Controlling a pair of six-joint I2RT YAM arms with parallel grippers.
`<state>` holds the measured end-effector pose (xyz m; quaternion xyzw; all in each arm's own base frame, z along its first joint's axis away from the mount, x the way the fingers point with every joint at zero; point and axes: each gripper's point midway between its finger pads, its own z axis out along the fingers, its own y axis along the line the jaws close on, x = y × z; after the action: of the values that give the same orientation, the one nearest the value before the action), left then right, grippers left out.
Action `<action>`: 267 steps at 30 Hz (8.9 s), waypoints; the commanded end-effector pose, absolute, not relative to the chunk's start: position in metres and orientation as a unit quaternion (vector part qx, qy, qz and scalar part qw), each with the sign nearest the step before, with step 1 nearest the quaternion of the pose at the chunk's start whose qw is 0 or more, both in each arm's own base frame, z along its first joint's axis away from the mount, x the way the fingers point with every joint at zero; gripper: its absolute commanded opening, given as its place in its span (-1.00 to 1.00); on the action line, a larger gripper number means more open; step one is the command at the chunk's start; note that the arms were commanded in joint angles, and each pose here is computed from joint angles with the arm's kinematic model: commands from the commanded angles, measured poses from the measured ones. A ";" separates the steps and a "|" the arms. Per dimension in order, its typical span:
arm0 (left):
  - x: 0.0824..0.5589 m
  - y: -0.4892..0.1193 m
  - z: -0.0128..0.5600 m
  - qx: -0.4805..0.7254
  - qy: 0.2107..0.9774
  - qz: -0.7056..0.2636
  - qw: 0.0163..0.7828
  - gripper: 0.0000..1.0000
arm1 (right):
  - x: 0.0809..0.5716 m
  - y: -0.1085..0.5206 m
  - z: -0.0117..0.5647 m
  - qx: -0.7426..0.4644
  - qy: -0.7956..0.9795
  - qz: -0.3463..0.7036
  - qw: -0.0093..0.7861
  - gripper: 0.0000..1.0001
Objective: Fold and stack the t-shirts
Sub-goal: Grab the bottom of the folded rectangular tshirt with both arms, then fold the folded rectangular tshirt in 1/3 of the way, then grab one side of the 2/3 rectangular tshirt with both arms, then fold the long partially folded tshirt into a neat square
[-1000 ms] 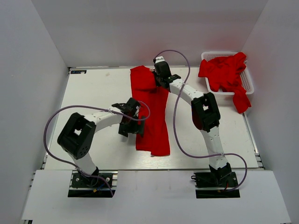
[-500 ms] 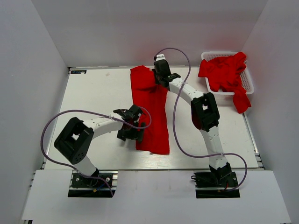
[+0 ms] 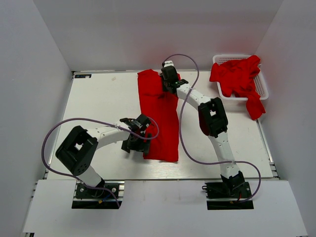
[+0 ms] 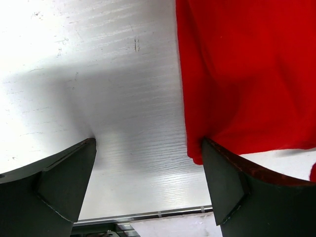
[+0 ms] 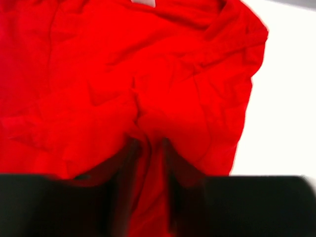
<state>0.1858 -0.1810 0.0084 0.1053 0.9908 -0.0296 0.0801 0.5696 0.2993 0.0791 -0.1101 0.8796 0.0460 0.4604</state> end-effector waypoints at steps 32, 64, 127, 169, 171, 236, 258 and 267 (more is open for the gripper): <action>0.177 -0.195 0.059 0.025 0.983 -0.119 0.138 1.00 | 0.179 0.230 0.061 -0.063 0.964 0.220 0.134 0.81; 0.128 -0.203 -0.006 0.012 0.995 -0.071 0.065 -1.00 | 0.126 0.229 0.028 -0.041 0.982 0.183 0.038 -1.00; 0.387 -0.217 0.111 0.013 0.965 -0.043 0.258 -1.00 | 0.353 0.242 0.108 -0.068 0.977 0.102 0.176 -1.00; 0.301 -0.138 0.126 -0.082 0.965 -0.016 0.249 1.00 | 0.332 0.313 0.132 -0.233 0.912 0.253 0.224 0.81; 0.278 -0.130 0.107 -0.082 0.970 -0.016 0.229 1.00 | 0.334 0.331 0.129 -0.243 0.906 0.265 0.225 0.81; 0.293 -0.176 -0.019 0.000 0.983 -0.085 0.163 -1.00 | 0.263 0.290 0.013 0.046 0.971 0.204 0.116 -0.94; 0.231 -0.160 0.133 -0.025 0.956 -0.142 0.254 -1.00 | 0.184 0.246 0.136 -0.027 0.967 0.211 0.137 -1.00; 0.300 -0.166 0.208 -0.060 0.931 -0.123 0.339 -1.00 | 0.237 0.238 0.188 -0.021 0.959 0.163 0.233 -1.00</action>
<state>0.2767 -0.1807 0.1849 -0.0305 0.9400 -0.1547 0.3026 0.2217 0.2597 0.1765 -0.0221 0.9538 0.2192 0.2042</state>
